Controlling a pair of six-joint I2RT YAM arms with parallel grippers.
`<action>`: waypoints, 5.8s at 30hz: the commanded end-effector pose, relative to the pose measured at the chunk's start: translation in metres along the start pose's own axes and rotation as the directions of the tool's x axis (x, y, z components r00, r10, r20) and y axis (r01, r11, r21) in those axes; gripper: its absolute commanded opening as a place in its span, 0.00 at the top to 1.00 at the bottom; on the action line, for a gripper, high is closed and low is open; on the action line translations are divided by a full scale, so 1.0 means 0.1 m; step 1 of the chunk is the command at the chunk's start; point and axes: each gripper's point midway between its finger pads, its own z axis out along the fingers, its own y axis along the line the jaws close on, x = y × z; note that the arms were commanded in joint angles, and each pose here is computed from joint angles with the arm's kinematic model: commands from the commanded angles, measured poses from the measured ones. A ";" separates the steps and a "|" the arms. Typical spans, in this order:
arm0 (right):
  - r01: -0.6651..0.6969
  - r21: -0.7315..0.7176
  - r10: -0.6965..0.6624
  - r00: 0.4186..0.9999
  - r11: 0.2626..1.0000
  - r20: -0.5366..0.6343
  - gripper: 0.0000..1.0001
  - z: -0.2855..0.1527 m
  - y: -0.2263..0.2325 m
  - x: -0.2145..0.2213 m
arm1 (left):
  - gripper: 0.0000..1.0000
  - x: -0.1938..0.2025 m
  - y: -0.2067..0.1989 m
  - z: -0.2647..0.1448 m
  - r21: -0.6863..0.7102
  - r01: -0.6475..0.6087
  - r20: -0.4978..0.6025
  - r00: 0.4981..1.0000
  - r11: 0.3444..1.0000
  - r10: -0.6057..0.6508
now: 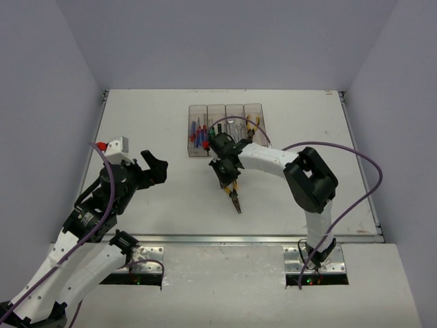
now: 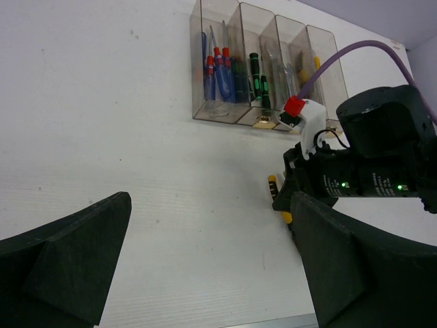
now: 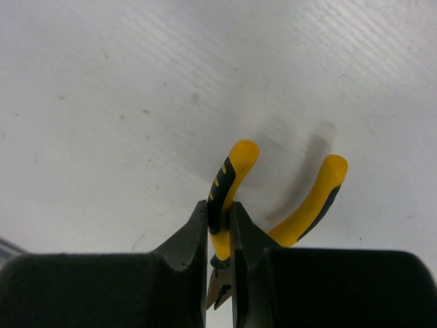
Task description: Sort the tools into containers
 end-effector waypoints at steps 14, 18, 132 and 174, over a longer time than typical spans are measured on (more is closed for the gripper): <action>-0.015 -0.289 0.140 0.898 0.957 0.417 1.00 -1.43 -0.58 -1.03 | 0.00 -0.10 -0.07 0.01 0.030 0.001 0.035 0.999 1.000 -0.002; 0.021 -0.334 0.155 0.857 0.942 0.491 1.00 -1.70 -0.95 -1.38 | 0.00 -0.09 -0.06 0.03 0.024 -0.003 0.029 1.000 1.000 0.002; -0.361 0.069 0.219 0.696 0.930 0.683 0.01 -2.32 -1.21 0.98 | 0.00 -0.38 0.33 -0.07 -0.132 -0.092 0.227 0.966 0.987 0.121; -0.376 0.041 0.246 0.681 0.926 0.690 0.01 -2.26 -1.21 0.91 | 0.00 -0.40 0.31 -0.09 -0.121 -0.089 0.235 0.965 0.989 0.115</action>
